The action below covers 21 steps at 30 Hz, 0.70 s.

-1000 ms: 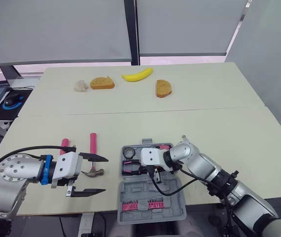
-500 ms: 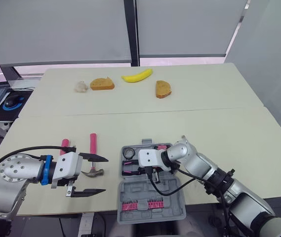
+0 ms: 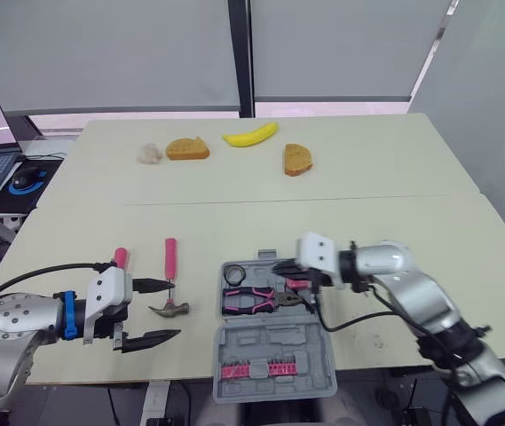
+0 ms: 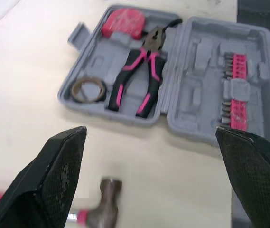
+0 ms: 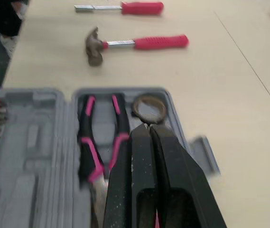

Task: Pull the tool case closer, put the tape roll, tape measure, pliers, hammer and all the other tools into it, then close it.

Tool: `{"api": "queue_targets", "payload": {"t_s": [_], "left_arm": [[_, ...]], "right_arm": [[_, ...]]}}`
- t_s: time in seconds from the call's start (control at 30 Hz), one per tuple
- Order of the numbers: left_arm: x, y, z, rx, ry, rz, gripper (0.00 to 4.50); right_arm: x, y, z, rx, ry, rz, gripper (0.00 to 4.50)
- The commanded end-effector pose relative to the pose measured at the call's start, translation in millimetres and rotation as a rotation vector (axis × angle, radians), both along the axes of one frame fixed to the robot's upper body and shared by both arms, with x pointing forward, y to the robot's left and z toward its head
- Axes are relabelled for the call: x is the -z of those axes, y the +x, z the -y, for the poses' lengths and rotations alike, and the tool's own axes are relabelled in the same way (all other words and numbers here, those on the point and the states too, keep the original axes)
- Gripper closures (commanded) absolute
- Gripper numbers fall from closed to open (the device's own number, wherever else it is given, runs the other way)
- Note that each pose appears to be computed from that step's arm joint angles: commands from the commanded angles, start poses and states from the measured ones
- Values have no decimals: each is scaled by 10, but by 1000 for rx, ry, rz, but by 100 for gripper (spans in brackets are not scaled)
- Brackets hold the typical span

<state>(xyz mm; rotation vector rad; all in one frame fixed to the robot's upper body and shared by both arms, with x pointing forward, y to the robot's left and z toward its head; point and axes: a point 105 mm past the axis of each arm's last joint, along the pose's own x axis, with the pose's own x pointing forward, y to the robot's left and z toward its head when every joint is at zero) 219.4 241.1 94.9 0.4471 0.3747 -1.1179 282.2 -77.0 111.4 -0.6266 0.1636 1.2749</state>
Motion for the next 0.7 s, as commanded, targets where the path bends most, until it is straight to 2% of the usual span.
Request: {"api": "queue_targets", "payload": {"t_s": [0.03, 0.1, 0.23, 0.4, 0.6, 0.7], "left_arm": [[26, -12, -115, -47, 52, 6, 0], [109, -54, -108, -42, 46, -12, 0], [263, -147, -96, -28, 50, -42, 86], [474, -271, -35, 13, 83, -88, 250], [652, -244, 101, 19, 89, -95, 448], [710, -162, 262, 37, 88, -84, 448]], "right_arm": [[-110, -118, 334, 37, -23, 46, 448], [0, -227, 590, 76, -58, 13, 448], [208, -427, 864, 138, -110, -72, 450], [418, -591, 975, 155, -167, -111, 450], [554, -603, 914, 173, -168, -127, 450], [673, -532, 860, 176, -180, -126, 450]]}}
